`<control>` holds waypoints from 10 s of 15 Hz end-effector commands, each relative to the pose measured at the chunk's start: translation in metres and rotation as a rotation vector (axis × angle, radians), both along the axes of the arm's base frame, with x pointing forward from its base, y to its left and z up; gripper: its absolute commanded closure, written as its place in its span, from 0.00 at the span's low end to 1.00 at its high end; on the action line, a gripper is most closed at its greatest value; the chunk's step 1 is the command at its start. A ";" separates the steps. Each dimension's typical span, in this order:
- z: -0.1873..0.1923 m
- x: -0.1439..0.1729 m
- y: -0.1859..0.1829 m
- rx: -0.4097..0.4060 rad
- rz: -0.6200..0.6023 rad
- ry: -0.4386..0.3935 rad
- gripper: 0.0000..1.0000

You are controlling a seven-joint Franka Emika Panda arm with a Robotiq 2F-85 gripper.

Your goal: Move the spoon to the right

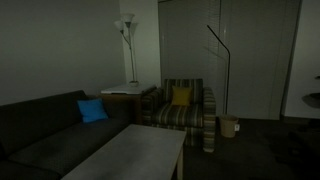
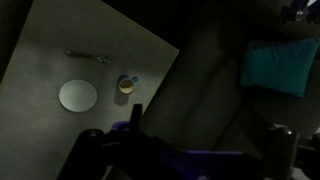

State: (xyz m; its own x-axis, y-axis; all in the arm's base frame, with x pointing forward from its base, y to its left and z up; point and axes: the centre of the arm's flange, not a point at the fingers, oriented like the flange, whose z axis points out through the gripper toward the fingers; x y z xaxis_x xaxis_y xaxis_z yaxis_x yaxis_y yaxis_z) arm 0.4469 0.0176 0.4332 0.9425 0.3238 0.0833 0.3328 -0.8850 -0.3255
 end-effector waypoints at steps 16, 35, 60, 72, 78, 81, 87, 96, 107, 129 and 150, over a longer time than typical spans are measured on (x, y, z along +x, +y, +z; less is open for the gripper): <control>-0.101 0.028 0.029 -0.031 0.369 0.109 0.00; -0.115 0.085 0.088 -0.377 0.658 -0.134 0.00; -0.301 0.136 0.065 -0.220 0.984 0.085 0.00; -0.380 0.120 0.067 -0.178 1.293 -0.094 0.00; -0.444 0.122 0.037 -0.001 1.382 -0.136 0.00; -0.445 0.112 0.036 -0.009 1.374 -0.115 0.00; -0.468 0.130 0.029 -0.007 1.322 -0.066 0.00; -0.556 0.169 -0.004 0.079 1.203 0.063 0.00; -0.575 0.153 0.002 -0.019 1.188 0.027 0.00; -0.612 0.120 -0.010 -0.187 1.055 -0.051 0.00; -0.595 0.100 -0.001 -0.337 1.088 -0.127 0.00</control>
State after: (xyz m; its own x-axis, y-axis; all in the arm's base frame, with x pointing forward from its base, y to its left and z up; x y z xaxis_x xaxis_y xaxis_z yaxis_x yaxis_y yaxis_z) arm 0.5560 0.0383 -0.1722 0.2700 0.9558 -0.1164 0.9628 -0.2686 0.0279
